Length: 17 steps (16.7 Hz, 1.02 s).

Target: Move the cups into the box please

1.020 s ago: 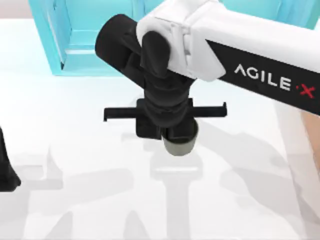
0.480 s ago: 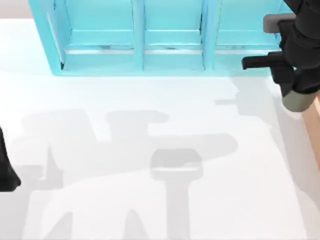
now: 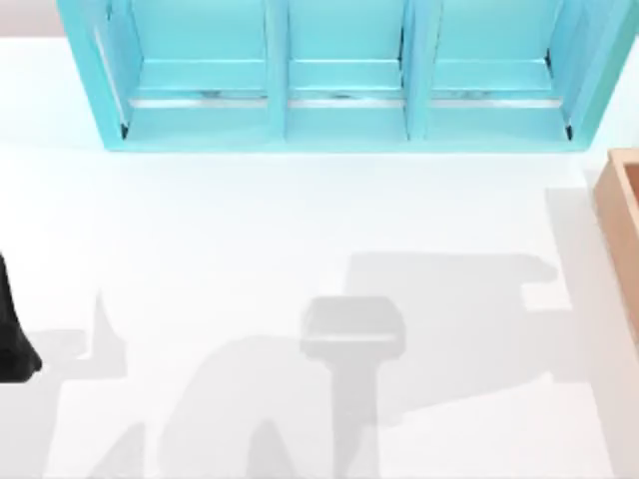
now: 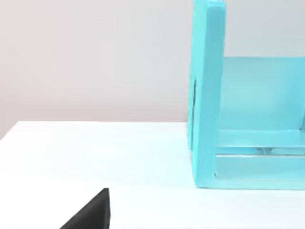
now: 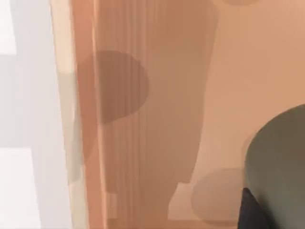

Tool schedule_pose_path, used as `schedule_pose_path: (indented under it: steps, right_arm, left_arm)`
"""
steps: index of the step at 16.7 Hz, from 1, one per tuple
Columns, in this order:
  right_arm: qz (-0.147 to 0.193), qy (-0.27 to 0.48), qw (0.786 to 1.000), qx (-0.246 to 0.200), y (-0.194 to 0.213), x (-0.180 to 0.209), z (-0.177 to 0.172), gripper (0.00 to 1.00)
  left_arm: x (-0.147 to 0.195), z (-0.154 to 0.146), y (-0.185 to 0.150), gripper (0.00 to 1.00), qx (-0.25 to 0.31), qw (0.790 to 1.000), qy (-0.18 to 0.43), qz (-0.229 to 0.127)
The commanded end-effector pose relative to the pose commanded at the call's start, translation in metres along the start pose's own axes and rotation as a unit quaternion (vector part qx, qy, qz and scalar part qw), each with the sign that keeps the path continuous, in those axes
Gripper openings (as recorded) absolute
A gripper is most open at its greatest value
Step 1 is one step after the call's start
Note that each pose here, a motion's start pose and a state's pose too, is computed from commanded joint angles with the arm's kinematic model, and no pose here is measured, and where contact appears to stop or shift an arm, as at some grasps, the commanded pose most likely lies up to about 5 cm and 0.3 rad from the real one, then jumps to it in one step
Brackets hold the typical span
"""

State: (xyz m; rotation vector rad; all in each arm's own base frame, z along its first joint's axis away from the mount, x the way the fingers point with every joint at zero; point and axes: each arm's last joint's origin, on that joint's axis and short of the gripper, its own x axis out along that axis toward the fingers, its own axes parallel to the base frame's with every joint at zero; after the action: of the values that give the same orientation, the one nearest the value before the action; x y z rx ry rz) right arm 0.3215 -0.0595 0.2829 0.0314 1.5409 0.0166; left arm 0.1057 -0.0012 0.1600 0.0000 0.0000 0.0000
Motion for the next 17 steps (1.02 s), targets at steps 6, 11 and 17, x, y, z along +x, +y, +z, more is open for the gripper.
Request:
schedule_pose_path:
  steps: [6, 11, 17]
  right_arm:
    - [0.006, 0.001, 1.000, 0.001, -0.012, -0.001, -0.008, 0.00]
    - [0.005, 0.001, 1.000, 0.000, -0.014, 0.017, -0.006, 0.00]
    - [0.006, -0.001, 1.000, 0.000, -0.018, 0.055, -0.008, 0.00]
  left_arm:
    - [0.000, 0.000, 0.000, 1.00, 0.000, 1.000, 0.000, 0.000]
    - [0.000, 0.000, 0.000, 1.00, 0.000, 1.000, 0.000, 0.000]
    - [0.000, 0.000, 0.000, 1.00, 0.000, 1.000, 0.000, 0.000]
